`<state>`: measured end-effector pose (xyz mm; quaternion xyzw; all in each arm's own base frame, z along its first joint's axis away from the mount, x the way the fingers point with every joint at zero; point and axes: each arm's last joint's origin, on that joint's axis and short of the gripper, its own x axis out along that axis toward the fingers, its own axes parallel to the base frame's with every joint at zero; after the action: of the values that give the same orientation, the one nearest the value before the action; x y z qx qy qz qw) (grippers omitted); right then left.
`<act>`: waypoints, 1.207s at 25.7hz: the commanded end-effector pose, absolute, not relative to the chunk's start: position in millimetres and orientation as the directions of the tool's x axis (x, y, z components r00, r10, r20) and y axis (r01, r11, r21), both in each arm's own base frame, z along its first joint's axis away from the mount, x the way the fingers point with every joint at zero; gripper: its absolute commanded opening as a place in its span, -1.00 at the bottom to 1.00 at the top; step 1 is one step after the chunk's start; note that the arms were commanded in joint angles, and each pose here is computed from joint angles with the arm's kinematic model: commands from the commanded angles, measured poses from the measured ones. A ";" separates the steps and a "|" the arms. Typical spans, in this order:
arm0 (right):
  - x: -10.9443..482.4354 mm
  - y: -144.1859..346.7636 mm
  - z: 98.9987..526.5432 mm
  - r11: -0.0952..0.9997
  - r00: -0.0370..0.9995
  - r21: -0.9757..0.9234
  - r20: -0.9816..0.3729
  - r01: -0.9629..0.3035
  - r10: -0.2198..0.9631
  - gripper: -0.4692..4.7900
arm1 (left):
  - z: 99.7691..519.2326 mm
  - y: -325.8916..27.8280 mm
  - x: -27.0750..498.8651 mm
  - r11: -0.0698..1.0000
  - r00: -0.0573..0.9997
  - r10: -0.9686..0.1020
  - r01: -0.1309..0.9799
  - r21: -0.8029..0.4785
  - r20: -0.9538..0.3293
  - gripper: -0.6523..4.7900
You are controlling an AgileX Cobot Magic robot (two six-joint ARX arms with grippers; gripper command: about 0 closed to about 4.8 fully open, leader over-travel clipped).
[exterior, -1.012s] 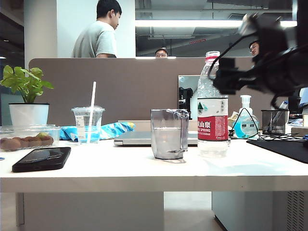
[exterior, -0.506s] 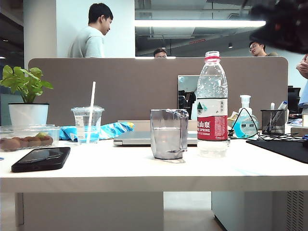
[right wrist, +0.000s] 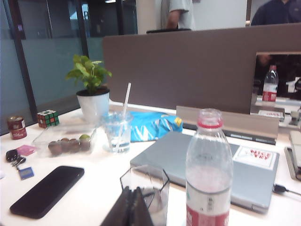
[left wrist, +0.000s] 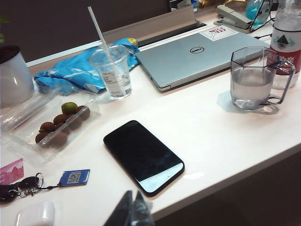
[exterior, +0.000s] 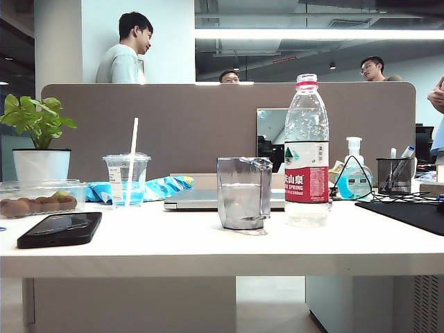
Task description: Pick up the mineral water bottle on the table and pour water into the mug until it's half full.
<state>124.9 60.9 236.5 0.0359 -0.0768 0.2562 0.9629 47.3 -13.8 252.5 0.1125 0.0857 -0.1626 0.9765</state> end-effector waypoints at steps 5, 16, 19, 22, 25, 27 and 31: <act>92.1 45.3 239.8 0.868 0.858 0.035 0.172 -0.496 0.484 -0.83 | 254.8 -13.5 47.0 0.924 0.937 -0.294 0.329 0.194 -0.188 -0.78; 71.7 27.4 241.0 0.963 0.934 -0.096 0.237 -0.252 0.268 -0.82 | 255.0 -13.7 45.9 0.920 0.934 -0.308 0.341 0.192 -0.181 -0.78; 83.1 23.0 208.6 0.996 0.994 -0.090 0.104 -0.010 0.020 -0.82 | 255.0 -13.6 45.9 0.921 0.935 -0.305 0.338 0.193 -0.181 -0.78; 89.5 21.1 189.8 0.994 0.998 -0.105 0.069 0.019 -0.012 -0.82 | 255.0 -13.6 46.0 0.921 0.935 -0.305 0.338 0.193 -0.181 -0.78; 94.2 18.4 175.5 0.993 0.999 -0.116 0.047 -0.009 0.015 -0.82 | 255.0 -13.6 45.9 0.921 0.935 -0.305 0.338 0.193 -0.181 -0.78; 96.0 15.4 169.6 0.993 0.999 -0.120 0.032 -0.018 0.022 -0.82 | 255.0 -13.6 46.0 0.921 0.935 -0.305 0.338 0.193 -0.181 -0.78; 97.5 3.1 166.6 0.994 0.999 -0.101 0.030 0.036 -0.034 -0.82 | 255.0 -13.6 46.0 0.921 0.935 -0.305 0.338 0.193 -0.181 -0.78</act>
<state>96.9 5.1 168.1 -0.0600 -0.0110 -0.0173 0.9980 46.0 -13.7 253.2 0.1115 0.0790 -0.1655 0.9767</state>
